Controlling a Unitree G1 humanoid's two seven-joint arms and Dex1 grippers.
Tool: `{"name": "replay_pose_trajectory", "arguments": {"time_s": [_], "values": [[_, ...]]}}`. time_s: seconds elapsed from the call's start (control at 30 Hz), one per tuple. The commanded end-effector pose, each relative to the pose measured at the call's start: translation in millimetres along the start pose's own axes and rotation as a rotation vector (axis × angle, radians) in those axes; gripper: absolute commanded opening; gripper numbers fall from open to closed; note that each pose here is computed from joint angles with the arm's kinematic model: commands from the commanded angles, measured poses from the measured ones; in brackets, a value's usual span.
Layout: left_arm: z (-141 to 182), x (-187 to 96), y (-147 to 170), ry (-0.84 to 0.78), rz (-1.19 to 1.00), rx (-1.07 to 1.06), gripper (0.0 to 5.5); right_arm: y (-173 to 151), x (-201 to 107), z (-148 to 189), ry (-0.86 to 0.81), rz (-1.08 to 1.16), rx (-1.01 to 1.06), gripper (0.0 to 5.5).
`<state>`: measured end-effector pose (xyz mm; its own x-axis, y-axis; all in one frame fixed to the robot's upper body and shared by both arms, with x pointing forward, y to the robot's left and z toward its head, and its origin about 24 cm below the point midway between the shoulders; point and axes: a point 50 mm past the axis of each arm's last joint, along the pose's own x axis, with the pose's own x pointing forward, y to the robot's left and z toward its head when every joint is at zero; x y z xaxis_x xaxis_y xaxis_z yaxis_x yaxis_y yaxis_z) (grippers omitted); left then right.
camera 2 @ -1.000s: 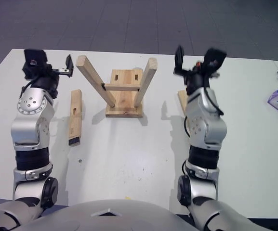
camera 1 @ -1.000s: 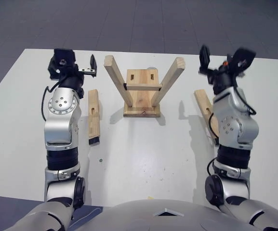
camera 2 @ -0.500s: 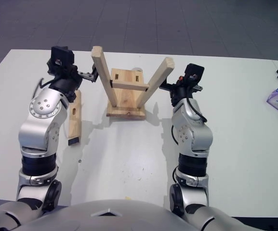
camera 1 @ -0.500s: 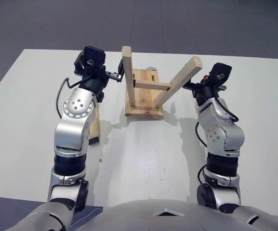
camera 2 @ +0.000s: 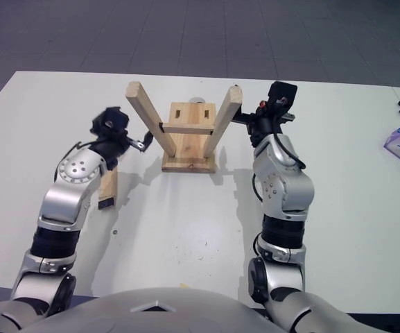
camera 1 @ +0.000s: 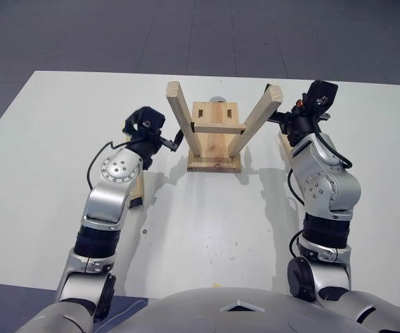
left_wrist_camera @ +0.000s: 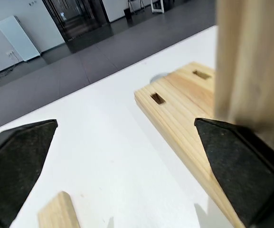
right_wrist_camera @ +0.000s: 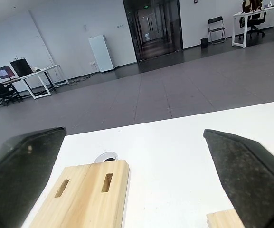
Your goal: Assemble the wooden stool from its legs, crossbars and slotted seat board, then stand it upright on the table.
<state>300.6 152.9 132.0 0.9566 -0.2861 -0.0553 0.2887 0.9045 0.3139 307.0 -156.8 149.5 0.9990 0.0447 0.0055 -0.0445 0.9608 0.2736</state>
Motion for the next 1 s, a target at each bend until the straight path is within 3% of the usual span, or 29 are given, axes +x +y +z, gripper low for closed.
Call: {"name": "replay_pose_trajectory", "arguments": {"time_s": [0.03, 0.17, 0.27, 0.37, 0.4, 0.47, 0.57, 0.63, 0.67, 0.8, 1.0], "values": [[39, 7, 29, -0.132, 0.158, -0.025, 5.38, -3, 7, 12, -0.048, -0.017, -0.017, 5.40], [106, 12, 48, -0.376, 0.225, -0.172, 5.38, -2, 10, 49, -0.236, 0.006, 0.044, 5.40], [160, 6, 44, -0.579, 0.116, -0.273, 5.38, 4, 12, 79, -0.354, 0.039, 0.061, 5.40], [186, 1, 30, -0.654, -0.028, -0.338, 5.38, 9, 12, 96, -0.414, 0.064, 0.056, 5.40], [184, 2, 22, -0.637, -0.081, -0.341, 5.38, 10, 12, 99, -0.422, 0.069, 0.055, 5.40], [148, 16, -4, -0.437, -0.200, -0.292, 5.38, 10, 12, 101, -0.431, 0.070, 0.056, 5.40], [38, 25, -48, 0.023, -0.328, -0.236, 5.38, 7, 13, 98, -0.416, 0.059, 0.059, 5.40], [-11, 13, -62, 0.194, -0.350, -0.229, 5.38, 8, 13, 95, -0.403, 0.062, 0.057, 5.40], [-16, 11, -63, 0.207, -0.339, -0.253, 5.38, 8, 12, 94, -0.397, 0.065, 0.056, 5.40], [31, 18, -55, 0.013, -0.315, -0.404, 5.38, 9, 12, 85, -0.365, 0.068, 0.065, 5.40], [94, 21, -25, -0.221, -0.208, -0.393, 5.38, 12, 11, 79, -0.351, 0.070, 0.062, 5.40]]}}
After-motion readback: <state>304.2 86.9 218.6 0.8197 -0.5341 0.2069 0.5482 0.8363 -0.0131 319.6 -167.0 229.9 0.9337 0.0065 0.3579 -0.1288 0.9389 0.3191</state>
